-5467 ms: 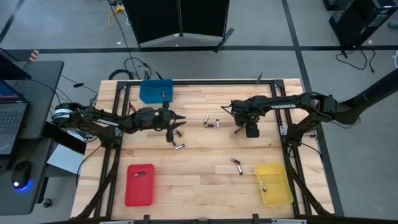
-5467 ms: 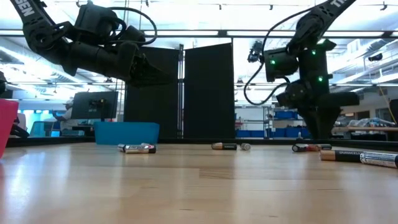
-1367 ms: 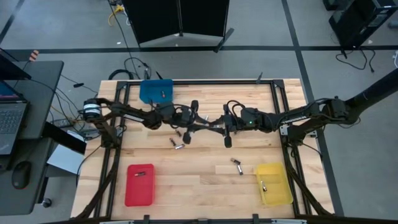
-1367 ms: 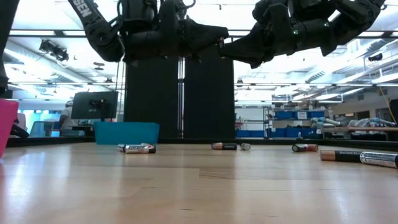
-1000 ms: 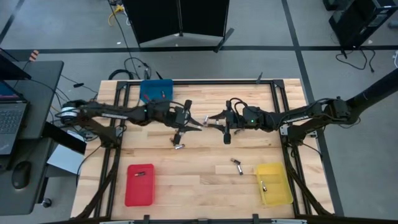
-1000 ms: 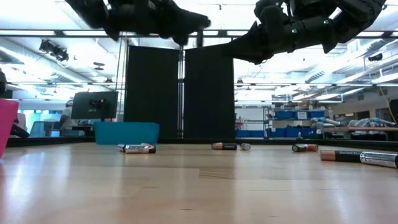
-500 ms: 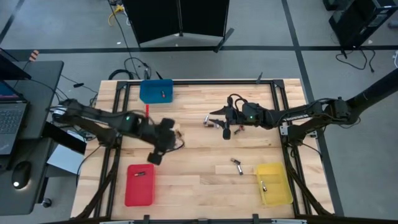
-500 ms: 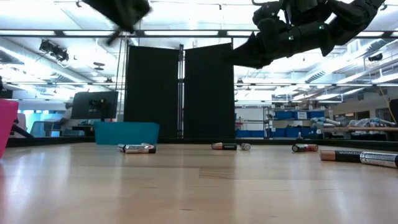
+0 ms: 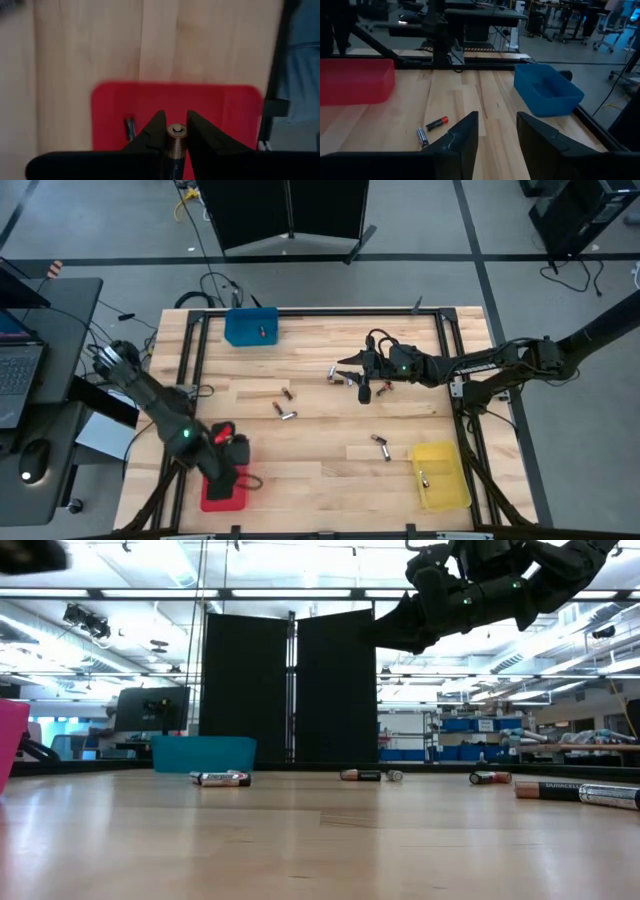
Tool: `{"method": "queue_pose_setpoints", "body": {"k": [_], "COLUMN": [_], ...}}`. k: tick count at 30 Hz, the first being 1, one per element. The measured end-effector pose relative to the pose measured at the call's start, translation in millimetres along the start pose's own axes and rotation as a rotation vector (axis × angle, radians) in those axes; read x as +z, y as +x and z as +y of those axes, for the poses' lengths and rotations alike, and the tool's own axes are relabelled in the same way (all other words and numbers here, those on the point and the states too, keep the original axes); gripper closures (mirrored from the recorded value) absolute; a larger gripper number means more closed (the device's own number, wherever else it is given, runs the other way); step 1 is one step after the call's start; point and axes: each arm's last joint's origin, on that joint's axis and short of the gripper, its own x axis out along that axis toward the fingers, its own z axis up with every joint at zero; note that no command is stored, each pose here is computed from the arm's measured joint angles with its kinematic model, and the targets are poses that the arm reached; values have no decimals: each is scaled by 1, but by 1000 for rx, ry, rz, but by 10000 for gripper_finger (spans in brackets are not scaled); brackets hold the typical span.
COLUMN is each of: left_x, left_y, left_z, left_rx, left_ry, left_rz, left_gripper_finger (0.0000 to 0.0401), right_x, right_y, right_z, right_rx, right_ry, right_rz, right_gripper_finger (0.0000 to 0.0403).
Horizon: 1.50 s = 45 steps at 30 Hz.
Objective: Sort batteries
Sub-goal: Put the brown battery into the red bin
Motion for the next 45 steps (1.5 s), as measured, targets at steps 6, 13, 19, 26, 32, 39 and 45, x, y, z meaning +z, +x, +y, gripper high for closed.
{"method": "queue_pose_setpoints", "body": {"k": [6, 13, 19, 26, 32, 39, 45], "left_x": [-24, -38, -48, -48, -50, -49, -46], "left_y": [41, 77, 90, 100, 108, 107, 101], "left_z": [-8, 4, 15, 16, 17, 15, 10], "left_rx": [16, -40, 2, -20, 3, -8, -11], "left_ry": [-86, -133, -154, -119, -110, -106, -91], "left_rz": [50, 67, 89, 45, 59, 70, 91], "left_gripper_finger": [345, 345, 345, 345, 345, 324, 267], "right_x": [0, -1, -2, -2, -3, -4, -4], "right_y": [0, 0, 0, 0, 0, 0, 0], "right_z": [0, 0, 0, 0, 0, 0, 0], "right_rx": [0, 1, 2, 3, 3, 3, 4], "right_ry": [0, 0, -1, 0, -1, 0, -1], "right_rz": [1, 10, 22, 23, 29, 35, 40], "right_gripper_finger": [257, 259, 259, 260, 261, 261, 261]}}
